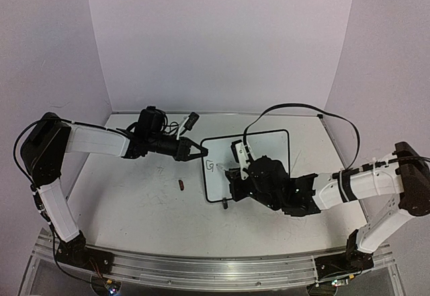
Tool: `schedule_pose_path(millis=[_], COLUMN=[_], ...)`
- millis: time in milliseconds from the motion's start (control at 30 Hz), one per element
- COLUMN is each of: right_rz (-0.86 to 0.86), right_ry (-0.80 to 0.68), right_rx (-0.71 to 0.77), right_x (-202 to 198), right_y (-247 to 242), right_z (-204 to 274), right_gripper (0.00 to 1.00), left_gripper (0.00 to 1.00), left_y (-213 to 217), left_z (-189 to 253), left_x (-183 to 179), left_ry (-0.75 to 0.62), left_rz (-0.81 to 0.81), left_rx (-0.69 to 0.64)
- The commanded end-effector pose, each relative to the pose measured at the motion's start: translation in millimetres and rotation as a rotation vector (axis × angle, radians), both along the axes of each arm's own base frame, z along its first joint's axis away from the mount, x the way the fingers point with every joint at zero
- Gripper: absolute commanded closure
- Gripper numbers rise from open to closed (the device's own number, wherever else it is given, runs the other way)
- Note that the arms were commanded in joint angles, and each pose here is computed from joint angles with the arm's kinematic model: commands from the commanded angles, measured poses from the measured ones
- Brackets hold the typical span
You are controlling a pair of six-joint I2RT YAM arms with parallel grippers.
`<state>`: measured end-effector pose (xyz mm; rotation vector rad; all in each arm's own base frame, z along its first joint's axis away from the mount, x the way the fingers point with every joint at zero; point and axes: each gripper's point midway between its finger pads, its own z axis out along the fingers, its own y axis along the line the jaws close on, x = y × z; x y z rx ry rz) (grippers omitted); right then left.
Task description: Write a sentence on the whiteboard
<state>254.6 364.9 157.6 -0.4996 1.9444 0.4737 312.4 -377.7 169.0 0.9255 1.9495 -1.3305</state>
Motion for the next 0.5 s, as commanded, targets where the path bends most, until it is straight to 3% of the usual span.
schedule_pose_path(millis=[0, 467], right_rz=[-0.029, -0.035], right_ry=[-0.031, -0.042], right_rx=[0.043, 0.047], right_x=[10.2, 12.6], right_y=[6.4, 8.1], right_z=[16.8, 18.3], right_gripper=[1.0, 1.0], left_gripper=[1.0, 1.0], left_y=[6.5, 6.3], left_z=[-16.6, -16.7], left_x=[-0.3, 0.2], left_ry=[0.014, 0.012], left_rz=[0.044, 0.044], left_rx=[0.071, 0.072])
